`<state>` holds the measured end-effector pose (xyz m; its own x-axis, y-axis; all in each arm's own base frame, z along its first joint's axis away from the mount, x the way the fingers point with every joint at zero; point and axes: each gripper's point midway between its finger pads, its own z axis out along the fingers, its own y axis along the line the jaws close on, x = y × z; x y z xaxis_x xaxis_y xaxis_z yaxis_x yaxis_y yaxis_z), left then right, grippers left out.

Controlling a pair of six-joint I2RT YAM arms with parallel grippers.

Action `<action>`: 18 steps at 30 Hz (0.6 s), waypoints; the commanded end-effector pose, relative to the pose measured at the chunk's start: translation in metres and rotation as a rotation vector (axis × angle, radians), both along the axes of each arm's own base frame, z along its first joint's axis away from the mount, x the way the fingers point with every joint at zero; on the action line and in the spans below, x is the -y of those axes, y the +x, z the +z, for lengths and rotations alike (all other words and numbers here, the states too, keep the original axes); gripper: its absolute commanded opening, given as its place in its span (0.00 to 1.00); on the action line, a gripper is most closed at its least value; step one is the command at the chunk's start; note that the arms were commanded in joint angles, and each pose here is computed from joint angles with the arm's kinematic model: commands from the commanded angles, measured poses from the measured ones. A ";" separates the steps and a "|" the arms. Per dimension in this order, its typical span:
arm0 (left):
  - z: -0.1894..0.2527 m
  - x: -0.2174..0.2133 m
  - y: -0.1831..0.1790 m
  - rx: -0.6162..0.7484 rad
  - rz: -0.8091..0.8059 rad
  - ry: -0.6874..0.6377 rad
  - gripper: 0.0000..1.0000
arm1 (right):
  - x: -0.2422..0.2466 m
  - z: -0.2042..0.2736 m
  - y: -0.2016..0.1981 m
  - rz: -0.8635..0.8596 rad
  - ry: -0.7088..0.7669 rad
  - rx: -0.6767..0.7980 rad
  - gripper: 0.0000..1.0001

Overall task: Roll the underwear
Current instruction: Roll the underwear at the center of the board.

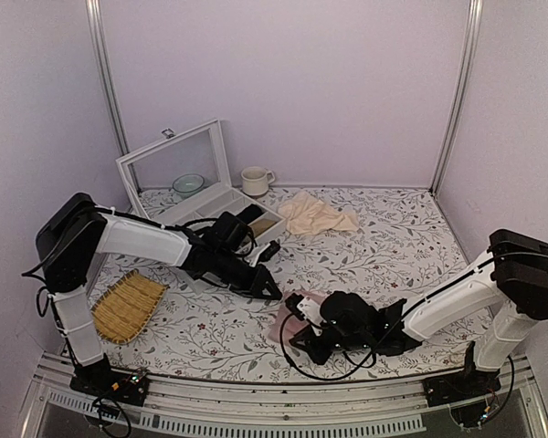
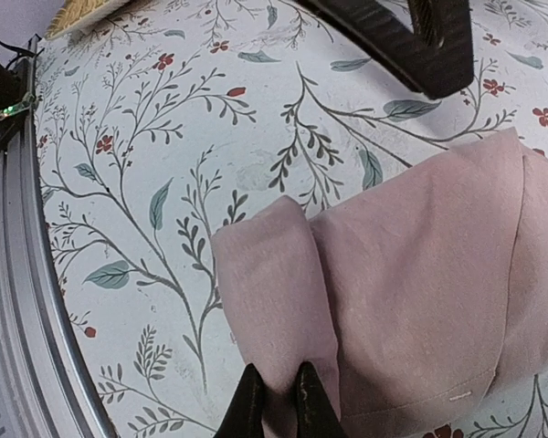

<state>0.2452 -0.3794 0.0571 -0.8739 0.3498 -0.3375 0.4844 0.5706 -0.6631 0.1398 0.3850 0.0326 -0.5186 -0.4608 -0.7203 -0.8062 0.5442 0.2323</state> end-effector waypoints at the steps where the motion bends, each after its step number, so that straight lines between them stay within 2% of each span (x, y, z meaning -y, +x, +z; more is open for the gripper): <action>1: 0.005 0.009 0.009 -0.005 0.007 -0.031 0.20 | 0.023 -0.011 -0.017 -0.007 0.003 -0.143 0.00; 5: 0.007 0.012 0.012 -0.008 0.009 -0.034 0.19 | 0.028 -0.016 -0.016 -0.040 0.053 -0.215 0.00; 18: 0.006 0.015 0.014 -0.003 -0.014 -0.017 0.19 | 0.033 -0.048 -0.021 -0.109 0.046 -0.363 0.00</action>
